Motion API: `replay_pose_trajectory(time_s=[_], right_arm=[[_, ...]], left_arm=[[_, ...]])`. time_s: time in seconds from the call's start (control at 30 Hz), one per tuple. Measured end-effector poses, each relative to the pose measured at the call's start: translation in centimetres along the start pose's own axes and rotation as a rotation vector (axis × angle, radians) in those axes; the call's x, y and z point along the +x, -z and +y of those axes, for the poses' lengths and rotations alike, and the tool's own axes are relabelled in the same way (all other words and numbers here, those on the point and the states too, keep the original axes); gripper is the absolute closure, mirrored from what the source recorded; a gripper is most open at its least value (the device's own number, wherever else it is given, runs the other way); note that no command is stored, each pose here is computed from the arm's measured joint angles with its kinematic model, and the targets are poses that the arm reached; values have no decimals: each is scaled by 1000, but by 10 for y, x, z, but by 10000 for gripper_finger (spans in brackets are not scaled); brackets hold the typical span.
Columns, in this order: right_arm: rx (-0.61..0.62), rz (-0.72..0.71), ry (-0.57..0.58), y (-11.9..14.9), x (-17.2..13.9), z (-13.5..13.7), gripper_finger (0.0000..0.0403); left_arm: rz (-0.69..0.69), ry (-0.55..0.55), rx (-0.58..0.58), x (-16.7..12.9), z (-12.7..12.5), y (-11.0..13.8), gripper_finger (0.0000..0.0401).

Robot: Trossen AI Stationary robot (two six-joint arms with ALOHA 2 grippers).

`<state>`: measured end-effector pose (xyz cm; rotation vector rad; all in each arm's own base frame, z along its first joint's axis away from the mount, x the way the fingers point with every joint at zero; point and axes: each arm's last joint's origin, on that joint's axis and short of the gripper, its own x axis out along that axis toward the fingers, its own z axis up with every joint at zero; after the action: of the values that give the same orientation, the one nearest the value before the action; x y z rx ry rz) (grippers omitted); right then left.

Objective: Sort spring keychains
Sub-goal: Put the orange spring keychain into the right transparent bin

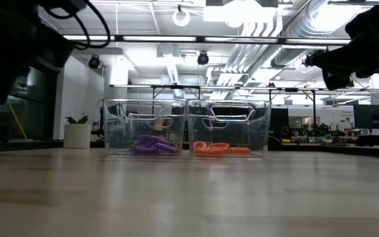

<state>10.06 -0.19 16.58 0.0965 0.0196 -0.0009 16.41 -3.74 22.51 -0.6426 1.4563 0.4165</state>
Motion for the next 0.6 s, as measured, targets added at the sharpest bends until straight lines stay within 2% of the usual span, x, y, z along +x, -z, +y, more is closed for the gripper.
replay_pose_trajectory(time_s=[0.2, 0.5, 0.6], right_arm=[[0, 0, 0, 0, 0, 0, 392], [0, 0, 1, 0, 0, 0, 392], [0, 1, 0, 0, 0, 0, 392]], left_arm=[[22, 42, -30, 15, -20, 18, 327], [56, -4, -107, 34, -38, 33, 327], [57, 15, -118, 40, -47, 35, 327]])
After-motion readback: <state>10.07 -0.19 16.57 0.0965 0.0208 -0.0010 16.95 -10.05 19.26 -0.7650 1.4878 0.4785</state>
